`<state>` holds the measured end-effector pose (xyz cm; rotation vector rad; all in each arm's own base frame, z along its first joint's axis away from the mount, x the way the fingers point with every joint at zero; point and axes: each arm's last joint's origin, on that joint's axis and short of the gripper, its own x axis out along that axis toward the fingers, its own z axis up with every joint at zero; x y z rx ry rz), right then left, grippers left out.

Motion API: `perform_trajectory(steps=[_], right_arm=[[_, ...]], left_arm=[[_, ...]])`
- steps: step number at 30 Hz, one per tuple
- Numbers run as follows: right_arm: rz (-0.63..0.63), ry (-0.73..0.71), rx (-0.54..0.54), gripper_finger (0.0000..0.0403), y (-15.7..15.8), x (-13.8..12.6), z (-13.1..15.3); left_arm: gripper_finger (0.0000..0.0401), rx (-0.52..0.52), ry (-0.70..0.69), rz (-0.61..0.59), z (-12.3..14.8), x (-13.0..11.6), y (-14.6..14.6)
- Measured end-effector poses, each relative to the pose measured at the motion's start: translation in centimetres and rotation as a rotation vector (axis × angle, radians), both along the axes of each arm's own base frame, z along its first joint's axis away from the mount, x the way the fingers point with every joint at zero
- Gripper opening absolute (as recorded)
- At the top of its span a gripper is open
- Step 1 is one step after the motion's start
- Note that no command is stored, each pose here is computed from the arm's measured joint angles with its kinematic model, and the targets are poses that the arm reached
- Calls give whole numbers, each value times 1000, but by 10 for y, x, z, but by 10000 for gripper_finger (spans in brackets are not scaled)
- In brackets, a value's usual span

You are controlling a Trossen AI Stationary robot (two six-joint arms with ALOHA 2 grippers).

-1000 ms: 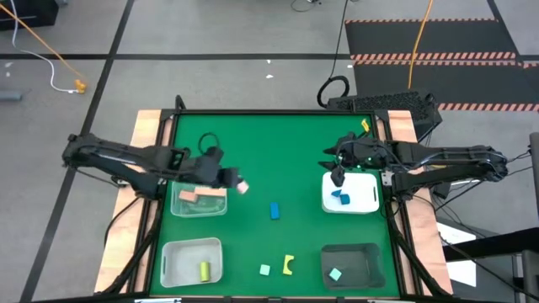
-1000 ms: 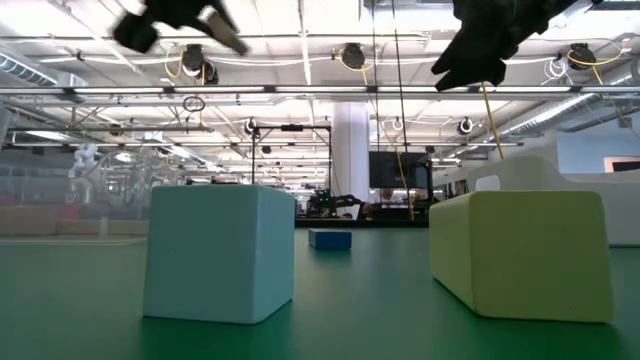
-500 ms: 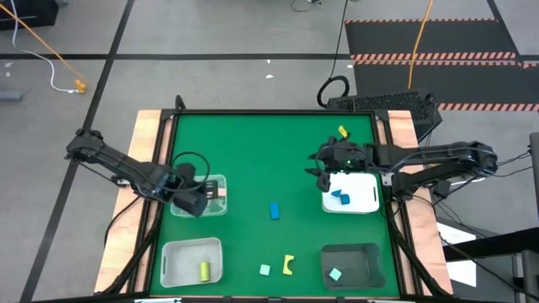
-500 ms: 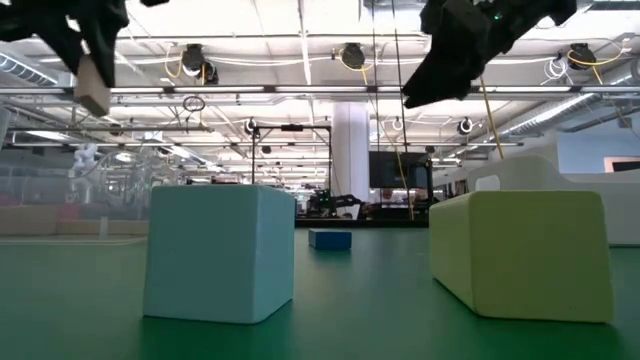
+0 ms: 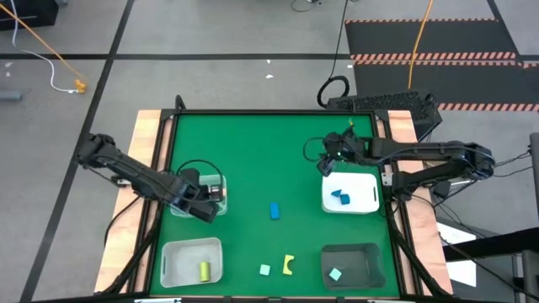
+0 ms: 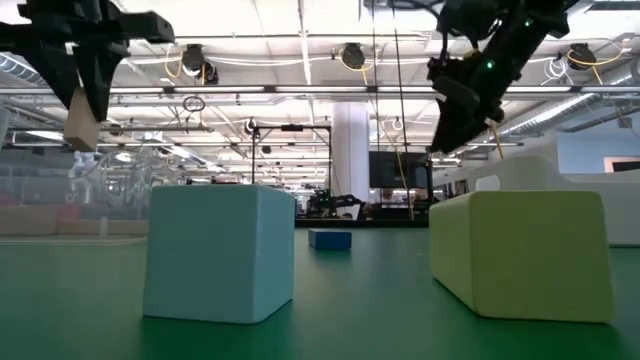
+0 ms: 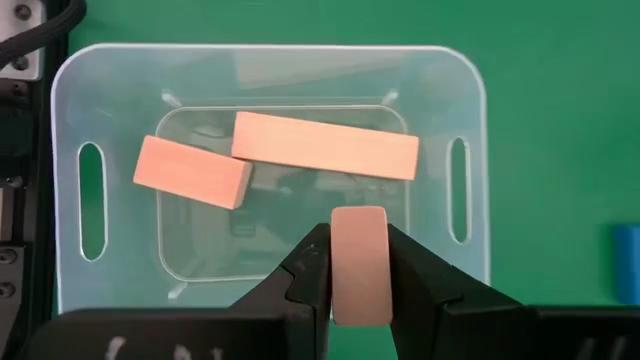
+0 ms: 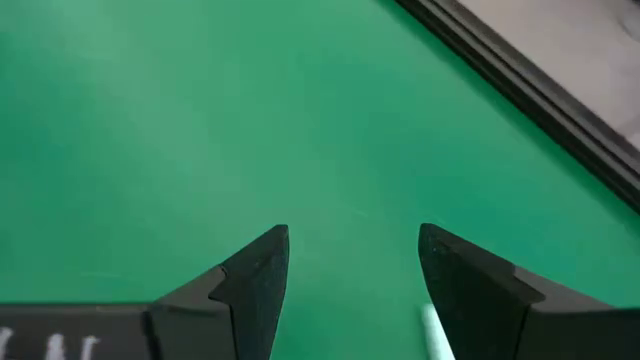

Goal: Sort & place blocks by color
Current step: Put the brown block into the transparent bin, then put the top right light blue block into the black bin

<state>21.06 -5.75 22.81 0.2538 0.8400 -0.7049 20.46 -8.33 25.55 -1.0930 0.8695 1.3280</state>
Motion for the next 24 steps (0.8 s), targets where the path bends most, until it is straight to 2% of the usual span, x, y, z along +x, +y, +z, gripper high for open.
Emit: perform_trajectory(steps=[7,14,18,24], right_arm=[[-132,156,79,215,-12,-20,-10],[-128,265,91,215,-15,-30,-13],[-116,296,167,215,-15,-35,-15],[-208,327,219,216,-19,-44,-17]], left_arm=[[88,34,79,6,-18,11,-5],[91,57,129,10,-31,18,-8],[92,59,128,25,-32,19,-9],[92,19,121,31,-27,17,-7]])
